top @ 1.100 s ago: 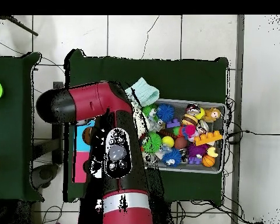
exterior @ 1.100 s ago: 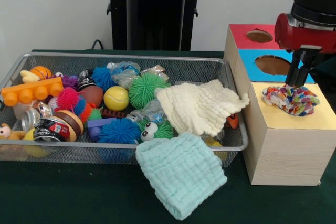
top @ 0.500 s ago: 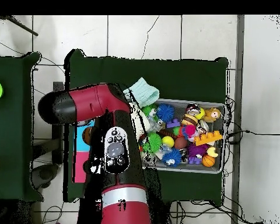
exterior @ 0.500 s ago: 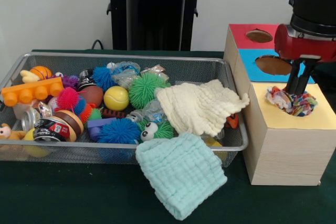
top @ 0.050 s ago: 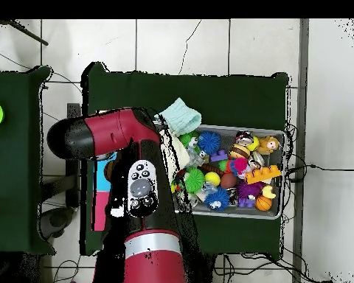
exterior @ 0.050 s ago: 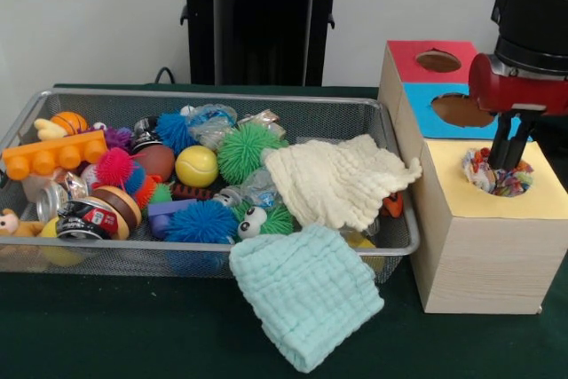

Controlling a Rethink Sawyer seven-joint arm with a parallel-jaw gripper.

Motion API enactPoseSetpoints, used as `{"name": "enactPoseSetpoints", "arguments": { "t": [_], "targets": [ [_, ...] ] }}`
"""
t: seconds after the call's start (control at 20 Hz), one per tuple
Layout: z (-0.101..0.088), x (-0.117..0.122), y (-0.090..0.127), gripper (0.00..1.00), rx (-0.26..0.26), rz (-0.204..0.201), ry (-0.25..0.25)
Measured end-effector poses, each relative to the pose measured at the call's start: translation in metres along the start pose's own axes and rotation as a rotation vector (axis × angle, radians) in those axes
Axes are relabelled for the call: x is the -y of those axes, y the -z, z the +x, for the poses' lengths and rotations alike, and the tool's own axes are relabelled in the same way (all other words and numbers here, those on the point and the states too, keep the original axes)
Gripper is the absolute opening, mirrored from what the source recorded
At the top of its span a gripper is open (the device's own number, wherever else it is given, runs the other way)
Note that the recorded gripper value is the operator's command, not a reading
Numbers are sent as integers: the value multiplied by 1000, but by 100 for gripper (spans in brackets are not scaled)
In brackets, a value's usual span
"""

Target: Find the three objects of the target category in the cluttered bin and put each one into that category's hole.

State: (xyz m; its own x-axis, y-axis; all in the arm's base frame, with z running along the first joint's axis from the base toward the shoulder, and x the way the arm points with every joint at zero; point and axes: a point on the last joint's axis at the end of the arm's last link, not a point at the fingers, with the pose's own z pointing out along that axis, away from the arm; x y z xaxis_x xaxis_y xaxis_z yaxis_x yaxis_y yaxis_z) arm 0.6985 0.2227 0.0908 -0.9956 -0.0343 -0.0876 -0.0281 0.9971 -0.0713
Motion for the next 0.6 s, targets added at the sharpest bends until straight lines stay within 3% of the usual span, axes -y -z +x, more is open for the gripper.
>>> {"name": "enactPoseSetpoints", "arguments": {
  "t": [0.6],
  "targets": [
    [1, -3, -19, 0, 52, 4, 10]
  ]
}}
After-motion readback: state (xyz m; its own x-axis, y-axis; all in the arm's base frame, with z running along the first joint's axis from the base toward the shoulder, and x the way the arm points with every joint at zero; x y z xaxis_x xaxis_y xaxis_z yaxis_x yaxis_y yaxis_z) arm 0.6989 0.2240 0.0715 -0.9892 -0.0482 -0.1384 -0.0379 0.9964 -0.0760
